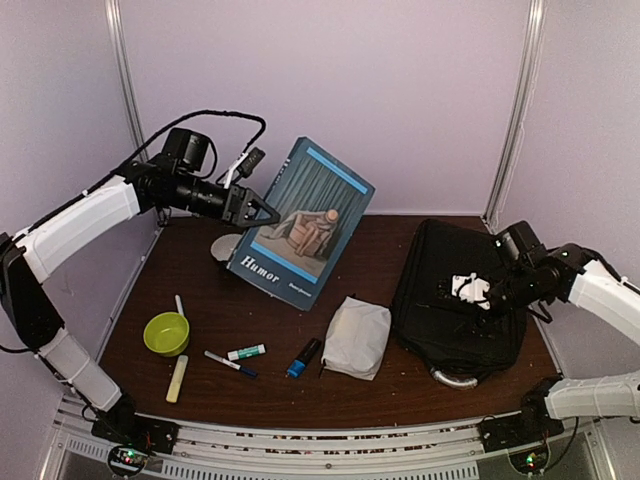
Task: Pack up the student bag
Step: Pick up the largest pocket of the bag from the student bag.
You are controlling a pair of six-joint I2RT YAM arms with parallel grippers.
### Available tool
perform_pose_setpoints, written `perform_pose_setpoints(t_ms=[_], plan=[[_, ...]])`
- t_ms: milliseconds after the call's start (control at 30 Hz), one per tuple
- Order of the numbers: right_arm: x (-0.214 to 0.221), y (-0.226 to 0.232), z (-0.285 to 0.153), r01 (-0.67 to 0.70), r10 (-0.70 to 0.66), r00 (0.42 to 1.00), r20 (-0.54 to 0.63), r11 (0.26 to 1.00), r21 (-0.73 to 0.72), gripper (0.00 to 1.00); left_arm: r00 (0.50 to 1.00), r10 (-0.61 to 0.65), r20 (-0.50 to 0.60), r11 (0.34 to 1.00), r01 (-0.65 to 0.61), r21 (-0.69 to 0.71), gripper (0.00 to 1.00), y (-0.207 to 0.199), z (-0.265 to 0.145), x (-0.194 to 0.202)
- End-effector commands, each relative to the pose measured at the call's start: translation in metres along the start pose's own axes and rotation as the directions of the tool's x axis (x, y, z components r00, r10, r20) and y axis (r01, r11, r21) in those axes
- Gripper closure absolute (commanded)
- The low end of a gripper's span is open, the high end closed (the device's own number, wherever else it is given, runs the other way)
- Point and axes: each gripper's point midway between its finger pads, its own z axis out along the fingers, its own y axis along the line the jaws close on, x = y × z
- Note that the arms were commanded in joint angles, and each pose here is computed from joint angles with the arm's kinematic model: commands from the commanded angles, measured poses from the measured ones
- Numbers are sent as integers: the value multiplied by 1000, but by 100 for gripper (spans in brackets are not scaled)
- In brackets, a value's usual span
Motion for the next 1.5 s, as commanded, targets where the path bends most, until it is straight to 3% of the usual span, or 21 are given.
perform_pose_setpoints(t_ms=[0, 167, 400, 700, 900, 967, 1100, 1167, 1367, 1467], plan=[[44, 18, 8, 79, -71, 985, -156, 996, 44, 35, 999, 4, 34, 997, -6, 74, 75, -28, 14, 0], [60, 27, 28, 120, -107, 972, -211, 991, 51, 31, 999, -43, -5, 990, 43, 133, 76, -41, 35, 22], [65, 17, 51, 117, -99, 960, -263, 992, 52, 33, 997, -62, -50, 989, 68, 131, 76, -44, 47, 43], [74, 45, 59, 176, -188, 948, -258, 982, -68, 30, 995, -87, -51, 989, 93, 119, 76, -39, 51, 48], [78, 20, 71, 126, -105, 941, -322, 991, 46, 33, 994, -89, -57, 992, 94, 85, 77, -34, 51, 47], [79, 9, 73, 115, -78, 933, -350, 989, 88, 38, 994, -89, -62, 993, 93, 75, 77, -33, 51, 47], [68, -11, 65, 97, -32, 938, -344, 980, 172, 70, 992, -101, -76, 991, 107, 76, 77, -33, 52, 52], [51, -20, 52, 80, -18, 954, -298, 976, 200, 82, 991, -103, -86, 991, 110, 79, 77, -34, 54, 57], [4, -56, 7, 10, 43, 985, -165, 951, 309, 99, 985, -78, -156, 976, 108, 192, 77, -58, 66, 76], [-11, -80, -12, -58, 101, 989, -104, 932, 358, 100, 975, -63, -214, 955, 121, 272, 77, -76, 75, 89]])
